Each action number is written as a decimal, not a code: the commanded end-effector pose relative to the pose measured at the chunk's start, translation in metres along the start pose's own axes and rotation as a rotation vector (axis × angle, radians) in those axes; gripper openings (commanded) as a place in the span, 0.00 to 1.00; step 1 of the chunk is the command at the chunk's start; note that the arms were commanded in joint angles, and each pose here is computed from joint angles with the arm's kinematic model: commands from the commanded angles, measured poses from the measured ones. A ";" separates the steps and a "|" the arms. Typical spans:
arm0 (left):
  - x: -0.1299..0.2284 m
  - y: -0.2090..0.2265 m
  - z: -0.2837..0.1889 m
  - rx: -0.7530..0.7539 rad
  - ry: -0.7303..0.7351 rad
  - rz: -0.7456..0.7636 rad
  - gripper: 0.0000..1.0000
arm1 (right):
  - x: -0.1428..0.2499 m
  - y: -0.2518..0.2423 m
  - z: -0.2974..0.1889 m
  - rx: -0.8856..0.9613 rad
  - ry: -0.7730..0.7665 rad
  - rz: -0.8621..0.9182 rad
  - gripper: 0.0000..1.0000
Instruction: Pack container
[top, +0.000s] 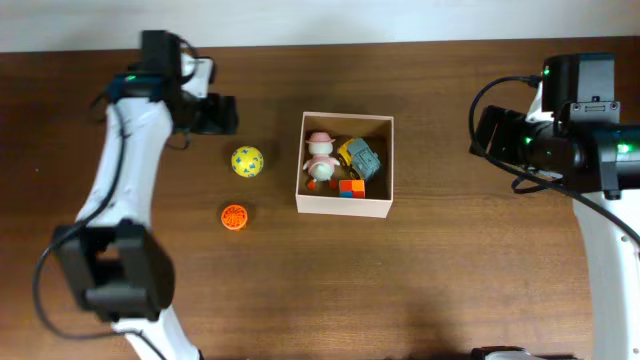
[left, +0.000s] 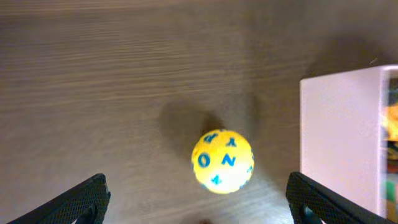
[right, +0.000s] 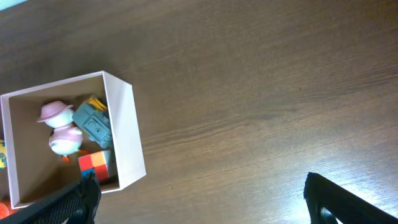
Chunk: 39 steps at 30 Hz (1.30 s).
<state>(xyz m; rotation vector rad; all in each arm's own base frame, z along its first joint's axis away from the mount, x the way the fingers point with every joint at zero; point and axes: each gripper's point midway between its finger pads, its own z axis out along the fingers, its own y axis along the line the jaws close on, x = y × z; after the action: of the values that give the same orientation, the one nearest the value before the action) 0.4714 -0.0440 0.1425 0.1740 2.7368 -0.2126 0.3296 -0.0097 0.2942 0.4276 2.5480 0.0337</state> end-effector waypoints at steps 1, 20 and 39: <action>0.007 -0.008 0.028 -0.052 0.075 0.099 0.93 | -0.001 -0.003 0.001 0.013 -0.003 0.017 0.99; 0.067 -0.022 0.102 -0.052 0.343 0.062 0.45 | -0.001 -0.003 0.001 0.013 -0.003 0.017 0.99; 0.001 -0.143 -0.039 0.103 0.137 0.192 0.31 | -0.001 -0.003 0.001 0.013 -0.003 0.017 0.99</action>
<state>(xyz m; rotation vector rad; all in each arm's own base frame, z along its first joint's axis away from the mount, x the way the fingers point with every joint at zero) 0.4485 -0.1441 0.1671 0.4048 2.8906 -0.2311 0.3296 -0.0097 0.2942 0.4281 2.5483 0.0338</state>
